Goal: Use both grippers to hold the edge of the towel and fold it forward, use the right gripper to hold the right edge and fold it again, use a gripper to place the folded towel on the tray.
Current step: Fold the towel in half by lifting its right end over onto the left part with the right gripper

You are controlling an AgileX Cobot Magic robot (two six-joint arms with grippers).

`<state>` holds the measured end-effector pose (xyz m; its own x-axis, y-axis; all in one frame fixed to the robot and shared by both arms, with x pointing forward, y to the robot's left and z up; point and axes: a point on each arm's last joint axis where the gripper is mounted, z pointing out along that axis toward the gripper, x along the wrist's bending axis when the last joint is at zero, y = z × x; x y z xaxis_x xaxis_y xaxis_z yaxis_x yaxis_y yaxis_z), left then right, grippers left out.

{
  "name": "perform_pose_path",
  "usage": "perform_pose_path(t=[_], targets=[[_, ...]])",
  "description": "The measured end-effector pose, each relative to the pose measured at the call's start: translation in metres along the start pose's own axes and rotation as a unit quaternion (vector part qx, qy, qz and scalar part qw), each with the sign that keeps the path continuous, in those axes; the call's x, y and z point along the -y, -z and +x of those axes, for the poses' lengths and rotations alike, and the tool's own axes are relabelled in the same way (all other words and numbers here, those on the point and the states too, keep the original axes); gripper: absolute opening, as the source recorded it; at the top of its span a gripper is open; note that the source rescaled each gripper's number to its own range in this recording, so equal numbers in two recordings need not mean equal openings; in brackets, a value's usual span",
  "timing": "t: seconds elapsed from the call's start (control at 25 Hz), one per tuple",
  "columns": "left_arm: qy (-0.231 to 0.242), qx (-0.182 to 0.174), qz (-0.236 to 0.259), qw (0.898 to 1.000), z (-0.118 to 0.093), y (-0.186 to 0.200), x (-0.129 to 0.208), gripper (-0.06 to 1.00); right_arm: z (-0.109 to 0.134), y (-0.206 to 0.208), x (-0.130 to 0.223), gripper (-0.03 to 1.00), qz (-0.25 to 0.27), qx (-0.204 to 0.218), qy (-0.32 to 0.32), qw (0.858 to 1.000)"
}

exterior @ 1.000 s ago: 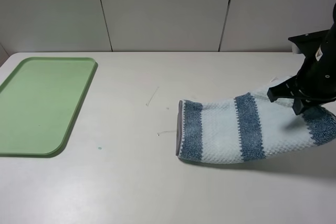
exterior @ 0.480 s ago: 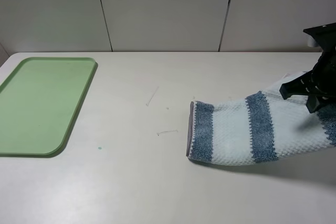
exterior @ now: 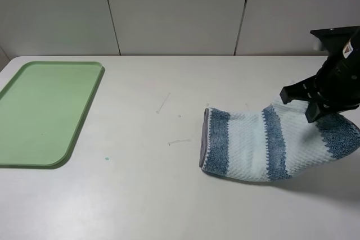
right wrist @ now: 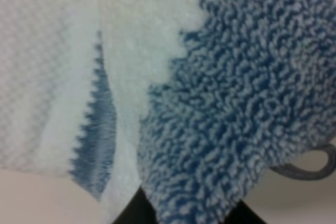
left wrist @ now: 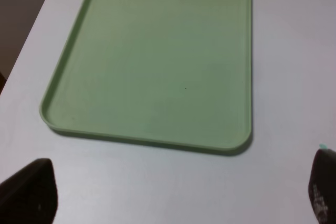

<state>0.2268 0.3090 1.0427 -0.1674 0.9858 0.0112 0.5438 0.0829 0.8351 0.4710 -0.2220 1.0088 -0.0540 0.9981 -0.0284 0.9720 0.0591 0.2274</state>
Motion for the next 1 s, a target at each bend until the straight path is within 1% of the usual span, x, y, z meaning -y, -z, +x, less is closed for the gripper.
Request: perform_pose_path(t=[0.16, 0.36, 0.72, 0.92, 1.0], targets=[[0.0, 0.0, 0.0, 1.0, 0.0, 0.0, 0.0, 0.95, 0.014, 0.001, 0.003, 0.07, -0.008, -0.01, 0.001, 1.0], [0.0, 0.0, 0.0, 1.0, 0.0, 0.0, 0.0, 0.95, 0.026, 0.002, 0.005, 0.07, -0.014, -0.018, 0.001, 1.0], [0.0, 0.0, 0.0, 1.0, 0.0, 0.0, 0.0, 0.95, 0.054, -0.029, 0.005, 0.07, 0.015, -0.021, 0.024, 0.999], [0.0, 0.0, 0.0, 1.0, 0.0, 0.0, 0.0, 0.95, 0.062, -0.04, 0.003, 0.07, 0.021, -0.029, 0.02, 0.999], [0.0, 0.0, 0.0, 1.0, 0.0, 0.0, 0.0, 0.95, 0.065, -0.04, -0.003, 0.07, 0.018, -0.031, 0.018, 0.999]])
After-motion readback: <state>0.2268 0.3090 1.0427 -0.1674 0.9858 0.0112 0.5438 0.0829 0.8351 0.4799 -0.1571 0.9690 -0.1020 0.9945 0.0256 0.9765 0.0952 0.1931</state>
